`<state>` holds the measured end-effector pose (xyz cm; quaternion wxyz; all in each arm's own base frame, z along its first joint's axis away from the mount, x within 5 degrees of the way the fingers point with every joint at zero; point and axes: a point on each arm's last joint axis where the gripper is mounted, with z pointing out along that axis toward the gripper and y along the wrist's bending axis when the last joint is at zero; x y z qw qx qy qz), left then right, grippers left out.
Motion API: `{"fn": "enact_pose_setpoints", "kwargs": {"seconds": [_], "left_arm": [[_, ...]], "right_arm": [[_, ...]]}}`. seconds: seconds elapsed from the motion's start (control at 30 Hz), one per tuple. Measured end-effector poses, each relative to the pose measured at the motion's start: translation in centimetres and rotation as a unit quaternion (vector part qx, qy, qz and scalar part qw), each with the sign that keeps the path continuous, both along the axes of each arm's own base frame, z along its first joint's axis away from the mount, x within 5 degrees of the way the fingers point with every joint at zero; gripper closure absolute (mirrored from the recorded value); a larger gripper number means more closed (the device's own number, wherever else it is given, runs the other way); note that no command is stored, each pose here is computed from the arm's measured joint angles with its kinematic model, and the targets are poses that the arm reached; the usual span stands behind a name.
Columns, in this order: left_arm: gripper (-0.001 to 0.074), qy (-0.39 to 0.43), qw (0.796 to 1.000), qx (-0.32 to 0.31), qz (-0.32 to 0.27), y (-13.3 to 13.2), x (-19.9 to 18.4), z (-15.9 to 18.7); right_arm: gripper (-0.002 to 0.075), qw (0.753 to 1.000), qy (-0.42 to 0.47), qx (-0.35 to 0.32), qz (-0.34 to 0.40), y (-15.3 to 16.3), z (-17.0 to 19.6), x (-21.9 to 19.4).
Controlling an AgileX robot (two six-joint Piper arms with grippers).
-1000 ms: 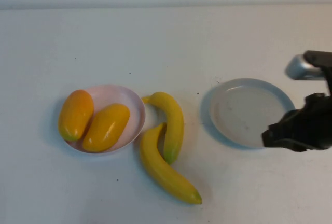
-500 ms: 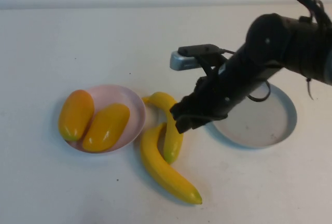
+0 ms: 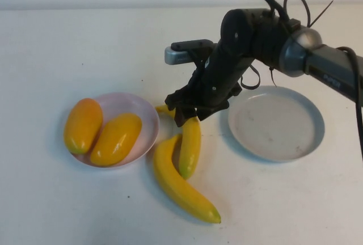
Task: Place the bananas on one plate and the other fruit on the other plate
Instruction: Put another type of fruit in the right plate
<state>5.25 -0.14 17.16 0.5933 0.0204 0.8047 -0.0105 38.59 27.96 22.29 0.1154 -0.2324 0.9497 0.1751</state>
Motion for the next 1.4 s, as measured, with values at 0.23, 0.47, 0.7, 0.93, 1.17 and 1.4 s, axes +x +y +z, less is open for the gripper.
{"fn": "enact_pose_setpoints", "kwargs": {"seconds": [0.23, 0.47, 0.7, 0.93, 1.17, 1.4], "left_arm": [[0.0736, 0.000, 1.000, 0.000, 0.000, 0.0, 0.0, 0.0], [0.0736, 0.000, 1.000, 0.000, 0.000, 0.0, 0.0, 0.0], [0.0736, 0.000, 1.000, 0.000, 0.000, 0.0, 0.0, 0.0], [0.0736, 0.000, 1.000, 0.000, 0.000, 0.0, 0.0, 0.0], [0.0736, 0.000, 1.000, 0.000, 0.000, 0.0, 0.0, 0.0], [0.0736, 0.000, 1.000, 0.000, 0.000, 0.0, 0.0, 0.0]], "right_arm": [[0.0299, 0.999, -0.007, -0.033, 0.007, 0.4, -2.5, 1.4], [0.0342, 0.999, -0.010, -0.035, 0.004, 0.6, -4.0, 2.0], [0.0397, 0.999, -0.016, -0.033, 0.003, 0.7, -3.9, 2.1], [0.0398, 0.995, -0.055, -0.073, -0.025, -1.1, 0.9, 1.5], [0.0397, 0.985, -0.046, -0.128, -0.103, -6.5, 5.3, 0.0], [0.0398, 0.970, -0.004, -0.150, -0.189, -13.4, 3.3, -0.2]]}}
